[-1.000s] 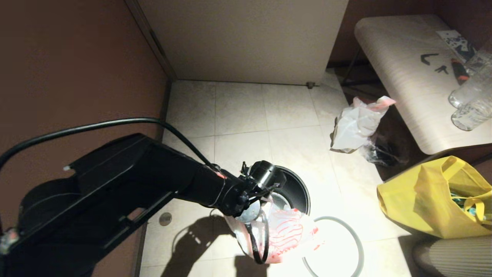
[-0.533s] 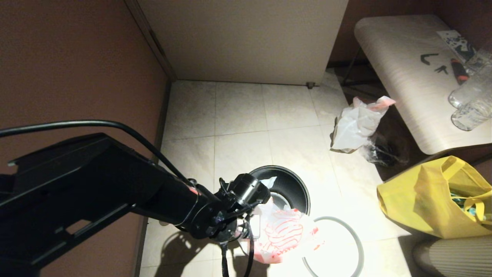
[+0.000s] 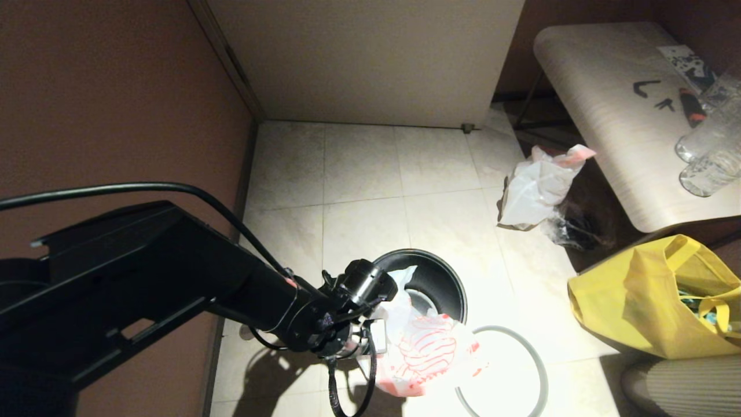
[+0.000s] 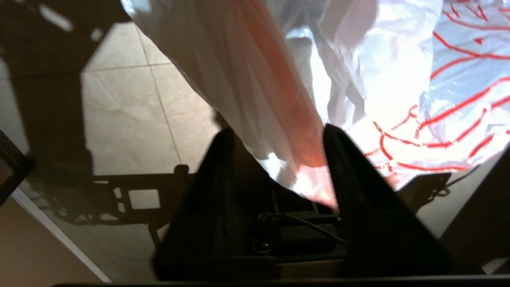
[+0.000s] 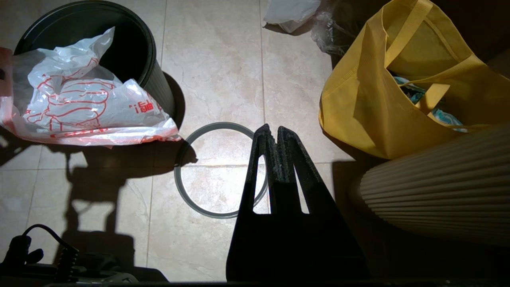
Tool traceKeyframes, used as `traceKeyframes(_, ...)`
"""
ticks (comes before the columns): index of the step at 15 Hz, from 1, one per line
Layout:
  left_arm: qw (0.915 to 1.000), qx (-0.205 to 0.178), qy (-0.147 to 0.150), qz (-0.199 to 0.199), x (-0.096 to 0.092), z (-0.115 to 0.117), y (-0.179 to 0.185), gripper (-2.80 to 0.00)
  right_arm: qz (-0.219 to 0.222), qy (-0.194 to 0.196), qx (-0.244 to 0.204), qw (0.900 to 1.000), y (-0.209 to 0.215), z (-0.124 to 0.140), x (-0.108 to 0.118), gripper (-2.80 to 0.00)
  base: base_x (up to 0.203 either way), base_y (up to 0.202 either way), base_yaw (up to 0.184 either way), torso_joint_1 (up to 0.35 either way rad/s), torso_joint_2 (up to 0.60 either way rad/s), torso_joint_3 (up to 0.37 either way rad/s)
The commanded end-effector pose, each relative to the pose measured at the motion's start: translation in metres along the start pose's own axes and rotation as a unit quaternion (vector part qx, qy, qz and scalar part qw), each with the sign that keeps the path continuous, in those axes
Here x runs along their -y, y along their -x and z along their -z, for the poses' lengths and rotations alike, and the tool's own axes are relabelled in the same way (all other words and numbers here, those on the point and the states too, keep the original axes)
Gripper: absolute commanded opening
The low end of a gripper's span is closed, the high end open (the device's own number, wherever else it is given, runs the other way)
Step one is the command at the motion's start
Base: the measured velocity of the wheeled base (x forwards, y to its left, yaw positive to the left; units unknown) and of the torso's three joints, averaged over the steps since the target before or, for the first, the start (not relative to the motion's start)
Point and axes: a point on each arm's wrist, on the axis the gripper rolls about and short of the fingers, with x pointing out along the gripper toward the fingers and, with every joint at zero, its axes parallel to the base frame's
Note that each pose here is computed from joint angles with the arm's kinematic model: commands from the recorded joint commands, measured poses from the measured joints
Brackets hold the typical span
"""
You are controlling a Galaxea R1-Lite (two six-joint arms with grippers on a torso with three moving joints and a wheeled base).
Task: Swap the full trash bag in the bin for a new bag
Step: Put the new garbage bag on the trash can
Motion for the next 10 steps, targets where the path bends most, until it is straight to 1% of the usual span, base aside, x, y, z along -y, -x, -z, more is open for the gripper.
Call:
traceKeyframes(1, 1.0000, 0.000, 0.005, -0.002, 0.002, -0.003, -0.006, 0.00, -0.001, 0.001, 0.000, 1.000, 0.000, 0.000, 0.000, -2.80, 0.000, 0.000, 0.000, 0.000, 0.00, 0.000)
traceKeyframes(4, 1.0000, 0.002, 0.006, -0.002, 0.006, -0.006, -0.014, 0.00, -0.001, 0.001, 0.000, 1.000, 0.000, 0.000, 0.000, -2.80, 0.000, 0.000, 0.000, 0.000, 0.00, 0.000)
traceKeyframes(8, 0.9997, -0.007, 0.012, -0.019, 0.002, -0.007, -0.035, 0.00, 0.000, 0.001, -0.001, 1.000, 0.000, 0.000, 0.000, -2.80, 0.000, 0.000, 0.000, 0.000, 0.00, 0.000)
traceKeyframes(9, 0.9996, -0.009, 0.015, -0.023, -0.001, -0.008, -0.038, -1.87, 0.000, 0.001, 0.000, 1.000, 0.000, 0.000, 0.000, -2.80, 0.000, 0.000, 0.000, 0.000, 0.00, 0.000)
traceKeyframes(10, 0.9995, -0.011, 0.016, -0.025, -0.002, -0.008, -0.040, -2.80, 0.000, 0.001, 0.000, 1.000, 0.000, 0.000, 0.000, -2.80, 0.000, 0.000, 0.000, 0.000, 0.00, 0.000)
